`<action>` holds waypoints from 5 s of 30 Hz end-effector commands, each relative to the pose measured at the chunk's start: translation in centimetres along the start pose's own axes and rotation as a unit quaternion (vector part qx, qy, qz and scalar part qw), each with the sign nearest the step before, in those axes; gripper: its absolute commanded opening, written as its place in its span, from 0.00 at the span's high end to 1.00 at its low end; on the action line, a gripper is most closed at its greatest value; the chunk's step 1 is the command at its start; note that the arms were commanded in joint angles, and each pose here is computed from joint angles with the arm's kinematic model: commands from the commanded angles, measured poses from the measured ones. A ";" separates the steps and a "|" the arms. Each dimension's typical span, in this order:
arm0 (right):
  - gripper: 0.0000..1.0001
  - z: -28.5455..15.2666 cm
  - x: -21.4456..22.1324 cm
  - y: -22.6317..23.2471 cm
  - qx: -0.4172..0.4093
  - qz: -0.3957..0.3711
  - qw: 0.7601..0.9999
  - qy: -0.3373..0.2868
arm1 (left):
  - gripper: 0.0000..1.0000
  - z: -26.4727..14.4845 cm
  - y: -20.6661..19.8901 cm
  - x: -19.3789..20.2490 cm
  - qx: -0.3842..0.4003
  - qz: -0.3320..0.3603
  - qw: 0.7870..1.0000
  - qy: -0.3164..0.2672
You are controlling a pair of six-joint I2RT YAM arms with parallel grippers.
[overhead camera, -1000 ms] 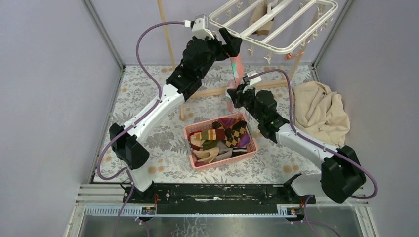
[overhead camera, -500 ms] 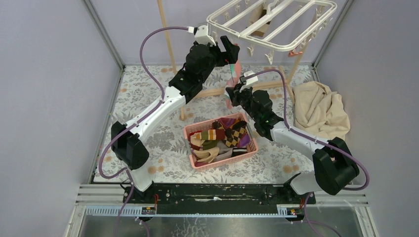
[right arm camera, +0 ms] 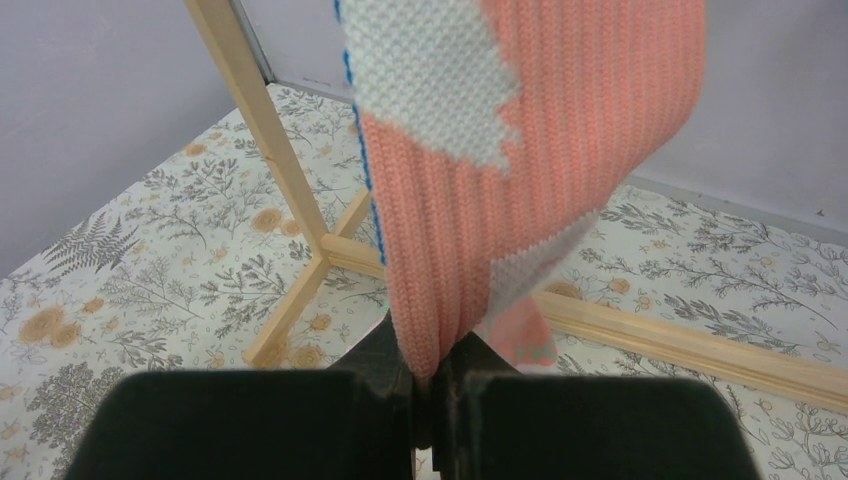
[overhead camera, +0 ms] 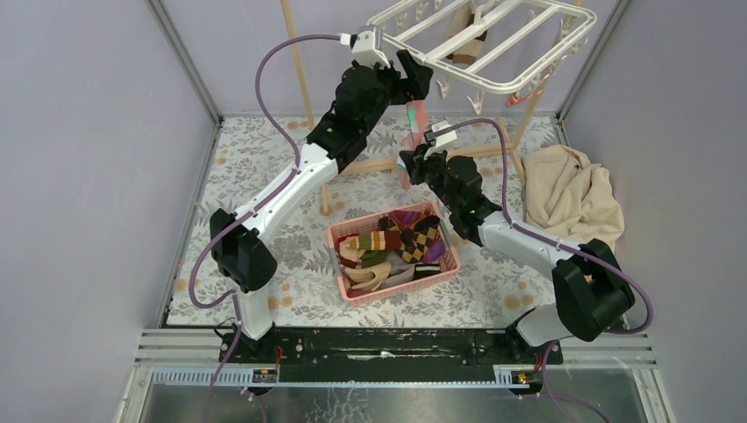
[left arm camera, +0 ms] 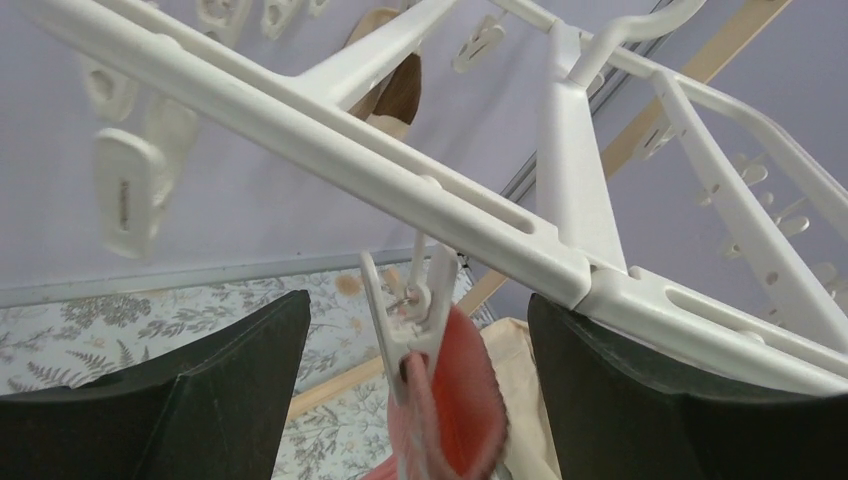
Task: Remove the socks clipped to the hanger
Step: Remove the sock from the hanger, then place the sock in the bin.
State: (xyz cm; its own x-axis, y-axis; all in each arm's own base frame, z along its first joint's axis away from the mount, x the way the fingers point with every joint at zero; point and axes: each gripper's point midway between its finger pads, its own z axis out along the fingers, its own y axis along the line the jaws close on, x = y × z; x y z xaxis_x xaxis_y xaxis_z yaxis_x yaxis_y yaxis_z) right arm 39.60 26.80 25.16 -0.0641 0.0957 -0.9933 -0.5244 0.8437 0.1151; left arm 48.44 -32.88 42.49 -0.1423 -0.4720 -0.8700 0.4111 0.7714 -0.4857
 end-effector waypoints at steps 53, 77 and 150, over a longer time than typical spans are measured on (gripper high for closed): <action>1.00 -1.2 -3.2 1.0 -0.013 -0.020 0.999 -0.038 | 0.70 1.8 -0.6 -4.4 0.027 -0.038 0.995 -0.093; 1.00 -10.7 0.9 8.2 -0.180 0.070 0.978 0.082 | 0.35 0.9 0.0 -2.6 0.037 -0.024 0.997 -0.063; 0.24 -7.8 2.7 -28.6 0.340 0.187 0.921 0.001 | 0.01 -11.8 20.5 10.1 -0.179 -0.035 0.978 0.096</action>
State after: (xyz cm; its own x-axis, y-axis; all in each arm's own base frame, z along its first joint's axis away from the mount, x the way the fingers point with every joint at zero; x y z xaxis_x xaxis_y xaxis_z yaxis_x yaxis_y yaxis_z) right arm 42.45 -0.57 14.61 -0.3101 0.4105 -0.8575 0.2704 0.9028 0.3345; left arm 43.84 -16.16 22.63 -0.3584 -0.4366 -0.8252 0.0172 0.8807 -0.4734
